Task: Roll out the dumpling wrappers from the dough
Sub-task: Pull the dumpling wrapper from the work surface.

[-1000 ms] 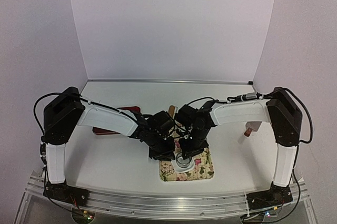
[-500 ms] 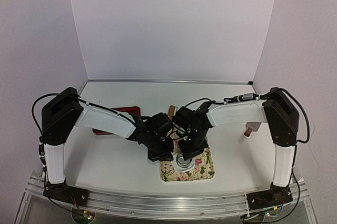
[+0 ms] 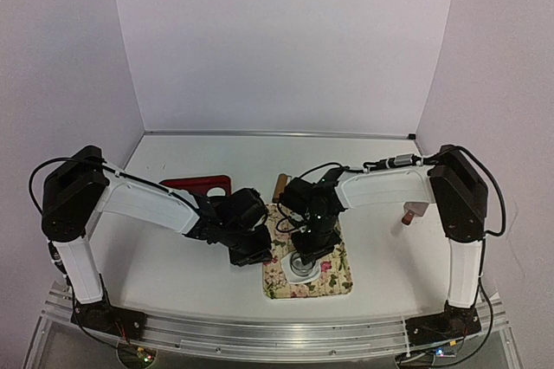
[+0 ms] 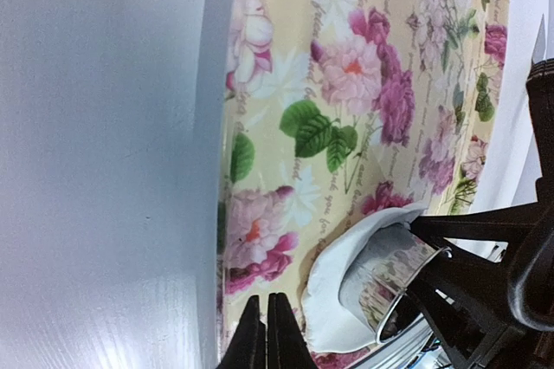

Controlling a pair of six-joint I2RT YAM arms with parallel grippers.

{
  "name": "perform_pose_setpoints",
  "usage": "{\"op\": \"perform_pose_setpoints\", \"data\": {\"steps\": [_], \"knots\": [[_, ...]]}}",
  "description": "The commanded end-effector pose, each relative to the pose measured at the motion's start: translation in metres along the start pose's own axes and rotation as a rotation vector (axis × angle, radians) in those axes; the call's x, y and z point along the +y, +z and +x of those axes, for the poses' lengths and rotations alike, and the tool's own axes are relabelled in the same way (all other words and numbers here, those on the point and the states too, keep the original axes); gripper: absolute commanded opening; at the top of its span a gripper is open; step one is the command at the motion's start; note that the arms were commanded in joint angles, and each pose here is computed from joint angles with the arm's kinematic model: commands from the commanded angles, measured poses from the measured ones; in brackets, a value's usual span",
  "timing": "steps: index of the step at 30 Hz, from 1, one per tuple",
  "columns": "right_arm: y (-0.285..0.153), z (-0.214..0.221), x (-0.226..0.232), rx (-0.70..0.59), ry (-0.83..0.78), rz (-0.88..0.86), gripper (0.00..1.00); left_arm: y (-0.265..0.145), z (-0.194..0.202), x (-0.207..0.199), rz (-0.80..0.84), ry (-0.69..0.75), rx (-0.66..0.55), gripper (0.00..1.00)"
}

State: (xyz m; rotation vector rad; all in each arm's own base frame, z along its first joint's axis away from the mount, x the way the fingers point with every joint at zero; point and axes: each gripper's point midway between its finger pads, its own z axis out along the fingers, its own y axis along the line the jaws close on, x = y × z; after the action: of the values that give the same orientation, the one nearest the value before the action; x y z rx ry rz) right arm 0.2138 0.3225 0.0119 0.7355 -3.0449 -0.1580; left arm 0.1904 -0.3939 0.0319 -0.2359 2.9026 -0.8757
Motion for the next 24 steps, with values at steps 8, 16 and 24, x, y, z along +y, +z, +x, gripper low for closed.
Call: {"op": "perform_pose_setpoints", "data": {"steps": [8,16,24], "knots": [[0.009,0.007,-0.007,0.054,0.009,0.052,0.0,0.014,0.012,-0.017,0.008,-0.03,0.104,0.26],[0.008,0.003,-0.002,0.056,0.013,0.037,0.0,0.011,0.039,-0.015,-0.022,-0.054,0.059,0.29],[0.01,0.006,-0.004,0.066,0.02,0.043,0.0,0.004,0.068,-0.02,-0.015,-0.047,-0.044,0.28]]}}
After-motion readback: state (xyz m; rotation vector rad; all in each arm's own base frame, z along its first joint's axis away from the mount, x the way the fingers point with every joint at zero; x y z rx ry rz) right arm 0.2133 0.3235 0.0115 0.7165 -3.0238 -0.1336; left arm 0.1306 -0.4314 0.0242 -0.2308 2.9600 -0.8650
